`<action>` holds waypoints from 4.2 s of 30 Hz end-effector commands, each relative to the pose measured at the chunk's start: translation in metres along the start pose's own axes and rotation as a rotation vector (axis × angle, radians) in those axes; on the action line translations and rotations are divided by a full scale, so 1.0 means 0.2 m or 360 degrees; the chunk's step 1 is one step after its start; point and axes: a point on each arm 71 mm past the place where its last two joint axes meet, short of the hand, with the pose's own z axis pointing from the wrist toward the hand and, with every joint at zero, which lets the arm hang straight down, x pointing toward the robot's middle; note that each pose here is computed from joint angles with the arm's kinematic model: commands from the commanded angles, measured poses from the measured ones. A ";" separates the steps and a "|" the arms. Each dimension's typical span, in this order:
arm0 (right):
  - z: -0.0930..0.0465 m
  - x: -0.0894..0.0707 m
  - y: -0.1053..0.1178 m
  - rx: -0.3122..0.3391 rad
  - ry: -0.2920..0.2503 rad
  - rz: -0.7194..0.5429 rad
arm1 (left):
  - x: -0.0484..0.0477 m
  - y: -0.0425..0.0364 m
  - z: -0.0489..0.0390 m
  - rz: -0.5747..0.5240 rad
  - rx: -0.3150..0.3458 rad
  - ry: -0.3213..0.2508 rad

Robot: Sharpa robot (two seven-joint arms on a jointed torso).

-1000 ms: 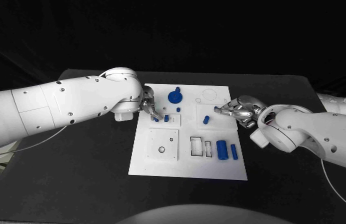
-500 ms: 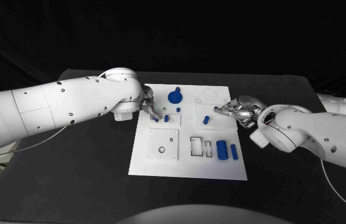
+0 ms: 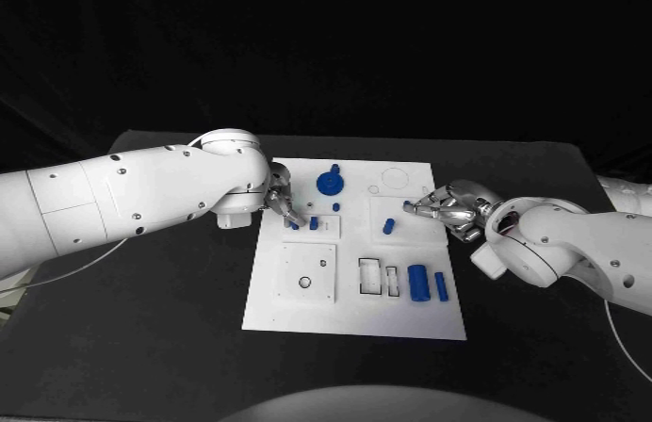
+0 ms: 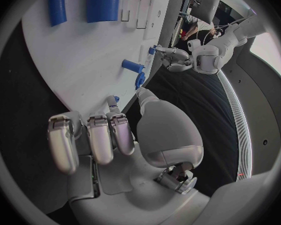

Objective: Assemble the parts on the task board

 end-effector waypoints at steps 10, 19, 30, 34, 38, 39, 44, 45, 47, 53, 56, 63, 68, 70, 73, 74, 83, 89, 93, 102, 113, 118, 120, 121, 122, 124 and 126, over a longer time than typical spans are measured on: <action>0.00 0.01 0.00 -0.0013 0.0012 -0.0014 | 0.012 0.033 0.004 0.0024 -0.0158 0.0013; 0.00 0.01 0.00 -0.0012 0.0009 -0.0014 | 0.011 0.038 0.005 0.0029 -0.0157 0.0001; 0.00 0.01 0.00 -0.0012 0.0010 -0.0014 | 0.017 0.025 0.009 0.0049 -0.0149 0.0018; 0.00 0.01 0.00 -0.0012 0.0009 -0.0013 | 0.017 0.019 0.009 0.0045 -0.0145 0.0013; 0.00 0.01 0.00 -0.0012 0.0010 -0.0013 | 0.016 0.020 0.010 0.0039 -0.0148 0.0007; 0.00 0.01 0.00 -0.0012 0.0010 -0.0013 | 0.016 0.021 0.010 0.0039 -0.0149 0.0007; 0.00 0.01 0.00 -0.0011 0.0009 -0.0013 | 0.016 0.027 0.012 0.0037 -0.0152 0.0009; 0.00 0.00 0.00 -0.0011 0.0008 -0.0013 | 0.016 0.028 0.012 0.0036 -0.0153 0.0010; 0.00 0.00 0.00 -0.0010 0.0007 -0.0013 | 0.018 0.030 0.014 0.0037 -0.0154 0.0013; 0.00 0.00 0.00 -0.0010 0.0006 -0.0013 | 0.023 0.031 0.016 0.0036 -0.0153 0.0022; 0.00 0.00 0.00 -0.0011 0.0007 -0.0013 | 0.024 0.033 0.016 0.0036 -0.0154 0.0024; 0.00 0.00 0.00 -0.0011 0.0007 -0.0013 | 0.022 0.043 0.015 0.0018 -0.0154 0.0008; 0.00 0.00 0.00 -0.0010 0.0006 -0.0014 | 0.015 0.059 0.011 -0.0008 -0.0150 -0.0025; 0.00 0.00 0.00 -0.0009 0.0006 -0.0014 | 0.013 0.064 0.010 -0.0016 -0.0146 -0.0034; 0.00 0.00 0.00 -0.0008 0.0004 -0.0013 | 0.011 0.072 0.007 -0.0029 -0.0137 -0.0046; 0.00 0.00 0.00 -0.0008 0.0004 -0.0013 | 0.010 0.075 0.007 -0.0033 -0.0134 -0.0050; 0.00 0.00 0.00 -0.0010 -0.0001 -0.0013 | -0.006 0.094 -0.007 -0.0128 -0.0061 -0.0131; 0.00 -0.01 0.01 -0.0061 -0.0049 0.0000 | -0.036 0.124 -0.041 -0.0276 0.0048 -0.0258; -0.01 -0.03 0.02 -0.0125 -0.0113 0.0022 | -0.070 0.160 -0.076 -0.0460 0.0178 -0.0392; -0.01 -0.04 0.04 -0.0188 -0.0173 0.0049 | -0.150 0.161 -0.159 -0.0843 0.0623 -0.0816; -0.02 -0.04 0.04 -0.0195 -0.0170 0.0055 | -0.196 0.059 -0.160 -0.0828 0.1063 -0.1064; -0.02 -0.04 0.04 -0.0194 -0.0165 0.0057 | -0.160 -0.005 -0.131 -0.0532 0.1176 -0.1104; -0.02 -0.04 0.04 -0.0195 -0.0164 0.0057 | -0.142 -0.033 -0.125 -0.0377 0.1211 -0.1123; -0.02 -0.04 0.04 -0.0195 -0.0164 0.0057 | -0.134 -0.044 -0.123 -0.0315 0.1222 -0.1131; -0.02 -0.04 0.04 -0.0195 -0.0164 0.0058 | -0.124 -0.058 -0.120 -0.0239 0.1235 -0.1139; -0.02 -0.04 0.04 -0.0197 -0.0165 0.0060 | -0.104 -0.084 -0.113 -0.0107 0.1253 -0.1149; -0.02 -0.04 0.04 -0.0199 -0.0167 0.0061 | -0.083 -0.105 -0.101 -0.0013 0.1264 -0.1144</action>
